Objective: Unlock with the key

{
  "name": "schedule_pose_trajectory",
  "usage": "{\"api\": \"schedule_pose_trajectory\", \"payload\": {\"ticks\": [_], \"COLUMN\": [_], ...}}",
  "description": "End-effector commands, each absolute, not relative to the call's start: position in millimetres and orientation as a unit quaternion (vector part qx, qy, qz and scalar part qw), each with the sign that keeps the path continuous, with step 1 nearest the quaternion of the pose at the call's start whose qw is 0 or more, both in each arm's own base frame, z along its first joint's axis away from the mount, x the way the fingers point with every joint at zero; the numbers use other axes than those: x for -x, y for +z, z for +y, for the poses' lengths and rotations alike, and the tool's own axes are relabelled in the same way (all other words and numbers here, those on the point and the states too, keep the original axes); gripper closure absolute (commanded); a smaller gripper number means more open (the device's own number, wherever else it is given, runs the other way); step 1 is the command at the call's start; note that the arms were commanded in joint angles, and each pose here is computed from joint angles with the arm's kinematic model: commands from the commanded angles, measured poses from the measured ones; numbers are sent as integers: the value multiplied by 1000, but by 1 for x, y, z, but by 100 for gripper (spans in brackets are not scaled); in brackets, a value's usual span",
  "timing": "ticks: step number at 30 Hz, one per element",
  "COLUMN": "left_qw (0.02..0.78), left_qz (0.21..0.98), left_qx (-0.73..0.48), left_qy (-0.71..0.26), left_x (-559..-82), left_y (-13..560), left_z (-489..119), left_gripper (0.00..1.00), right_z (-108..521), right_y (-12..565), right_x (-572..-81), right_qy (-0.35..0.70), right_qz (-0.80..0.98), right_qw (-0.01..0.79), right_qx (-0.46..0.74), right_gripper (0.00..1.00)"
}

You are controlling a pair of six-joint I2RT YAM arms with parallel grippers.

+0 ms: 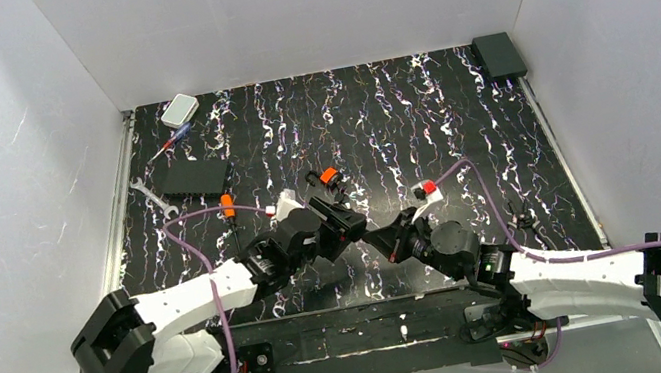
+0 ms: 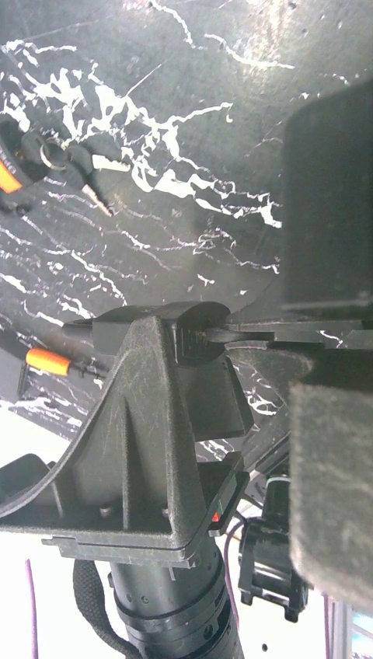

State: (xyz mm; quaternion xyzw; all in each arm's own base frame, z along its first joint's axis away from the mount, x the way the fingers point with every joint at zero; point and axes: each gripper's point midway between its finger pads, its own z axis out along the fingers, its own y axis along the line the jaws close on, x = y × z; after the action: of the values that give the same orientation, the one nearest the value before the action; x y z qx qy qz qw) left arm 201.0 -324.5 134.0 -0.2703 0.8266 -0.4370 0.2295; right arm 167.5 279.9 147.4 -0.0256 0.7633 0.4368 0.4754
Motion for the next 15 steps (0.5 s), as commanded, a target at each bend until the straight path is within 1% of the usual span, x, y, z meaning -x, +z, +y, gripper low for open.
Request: {"api": "schedule_pose_trajectory", "payload": {"ticks": [1,4,8,15], "left_qw": [207,226,262,273], "left_qz": [804,806,819,811], "left_qx": [152,134,116,100], "left_qy": [-536,-531,-496,-507], "left_x": [-153,-149,-146,-138], "left_y": [223,240,254,268], "left_z": [-364,-365,-358,-360], "left_gripper": [100,100,100,100], "right_z": [297,299,299,296], "right_y": [217,234,251,268], "right_x": [-172,-170,-168,-166], "right_qy": [507,526,551,580], "right_qz": [695,676,651,623], "right_qw": [510,516,522,525], "right_qx": [20,20,12,-5], "right_gripper": [99,99,99,99]}}
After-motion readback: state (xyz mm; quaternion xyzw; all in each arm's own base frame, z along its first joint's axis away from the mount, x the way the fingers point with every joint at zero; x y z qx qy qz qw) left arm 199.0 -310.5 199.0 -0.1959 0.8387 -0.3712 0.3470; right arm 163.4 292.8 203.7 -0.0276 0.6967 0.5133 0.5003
